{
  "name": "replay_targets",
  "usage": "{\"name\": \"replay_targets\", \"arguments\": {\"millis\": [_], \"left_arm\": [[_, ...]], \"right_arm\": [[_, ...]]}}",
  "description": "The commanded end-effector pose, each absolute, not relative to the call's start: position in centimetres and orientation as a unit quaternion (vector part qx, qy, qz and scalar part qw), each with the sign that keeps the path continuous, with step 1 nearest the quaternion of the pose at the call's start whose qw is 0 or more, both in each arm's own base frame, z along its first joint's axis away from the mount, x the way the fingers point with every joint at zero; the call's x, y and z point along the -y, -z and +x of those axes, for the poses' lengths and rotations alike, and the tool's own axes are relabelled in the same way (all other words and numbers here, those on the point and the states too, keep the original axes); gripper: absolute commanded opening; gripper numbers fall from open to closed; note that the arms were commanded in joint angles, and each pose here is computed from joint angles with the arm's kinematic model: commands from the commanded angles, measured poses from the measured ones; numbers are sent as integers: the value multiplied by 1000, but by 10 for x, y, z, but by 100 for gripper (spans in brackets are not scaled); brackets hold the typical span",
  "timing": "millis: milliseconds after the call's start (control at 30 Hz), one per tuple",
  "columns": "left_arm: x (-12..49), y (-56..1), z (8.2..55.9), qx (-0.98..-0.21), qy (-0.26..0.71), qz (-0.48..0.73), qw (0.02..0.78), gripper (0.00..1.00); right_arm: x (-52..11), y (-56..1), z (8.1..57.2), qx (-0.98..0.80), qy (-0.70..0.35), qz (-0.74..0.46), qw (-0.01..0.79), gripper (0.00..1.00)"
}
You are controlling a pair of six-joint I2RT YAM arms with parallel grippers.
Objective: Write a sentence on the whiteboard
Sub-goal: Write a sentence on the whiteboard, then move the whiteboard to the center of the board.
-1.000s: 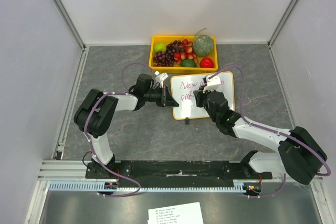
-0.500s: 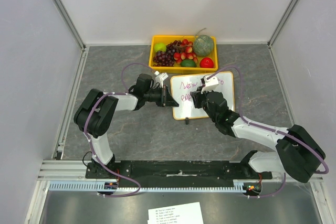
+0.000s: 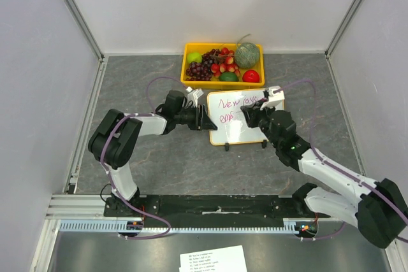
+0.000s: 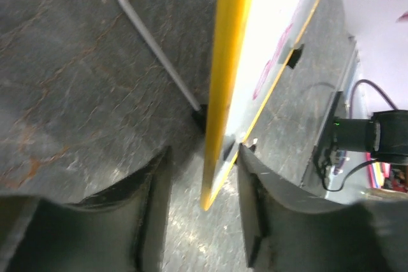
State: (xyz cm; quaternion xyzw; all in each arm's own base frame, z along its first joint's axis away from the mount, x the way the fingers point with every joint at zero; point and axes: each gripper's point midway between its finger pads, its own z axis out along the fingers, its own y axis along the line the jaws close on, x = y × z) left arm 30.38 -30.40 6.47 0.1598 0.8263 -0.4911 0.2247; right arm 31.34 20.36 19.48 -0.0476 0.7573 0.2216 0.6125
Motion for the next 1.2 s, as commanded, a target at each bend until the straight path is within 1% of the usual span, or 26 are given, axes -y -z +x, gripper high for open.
{"name": "replay_targets", "arguments": {"millis": [0, 67, 167, 233, 333, 433, 500, 633, 767, 900, 967, 1000, 1067, 1100, 1167], "left_arm": [[289, -72, 307, -840, 443, 158, 270, 57], [277, -70, 310, -857, 395, 147, 296, 64], [266, -66, 298, -885, 307, 145, 319, 69], [263, -64, 282, -900, 250, 143, 326, 70], [279, -68, 253, -904, 228, 149, 330, 70], [306, -61, 227, -908, 225, 161, 315, 71], [323, -56, 218, -911, 217, 164, 311, 71], [338, -27, 214, -926, 170, 167, 293, 70], [355, -9, 214, -927, 155, 179, 289, 70], [345, 4, 220, -936, 107, 156, 298, 67], [340, 6, 223, -938, 93, 143, 303, 63], [338, 7, 224, -938, 88, 140, 305, 59], [337, 7, 225, -938, 84, 141, 307, 45], [336, 8, 225, -938, 81, 143, 306, 33], [333, 9, 222, -940, 76, 143, 300, 15]], "right_arm": [[-185, -203, 308, -755, -256, -35, 603, 0], [-174, -209, 305, -754, -256, -33, 604, 0], [-162, -217, 299, -755, -248, -38, 606, 0], [-157, -221, 295, -754, -245, -38, 608, 0], [-154, -222, 289, -755, -245, -39, 607, 0], [-153, -218, 285, -758, -249, -39, 602, 0], [-154, -217, 283, -758, -252, -40, 600, 0], [-152, -219, 282, -756, -255, -37, 601, 0], [-150, -224, 279, -752, -255, -36, 606, 0], [-148, -226, 277, -752, -253, -38, 608, 0], [-147, -225, 276, -753, -251, -39, 607, 0], [-147, -225, 276, -753, -251, -38, 607, 0], [-148, -224, 276, -753, -252, -39, 606, 0], [-147, -225, 277, -753, -251, -38, 607, 0], [-151, -223, 275, -755, -259, -47, 601, 0]]}}
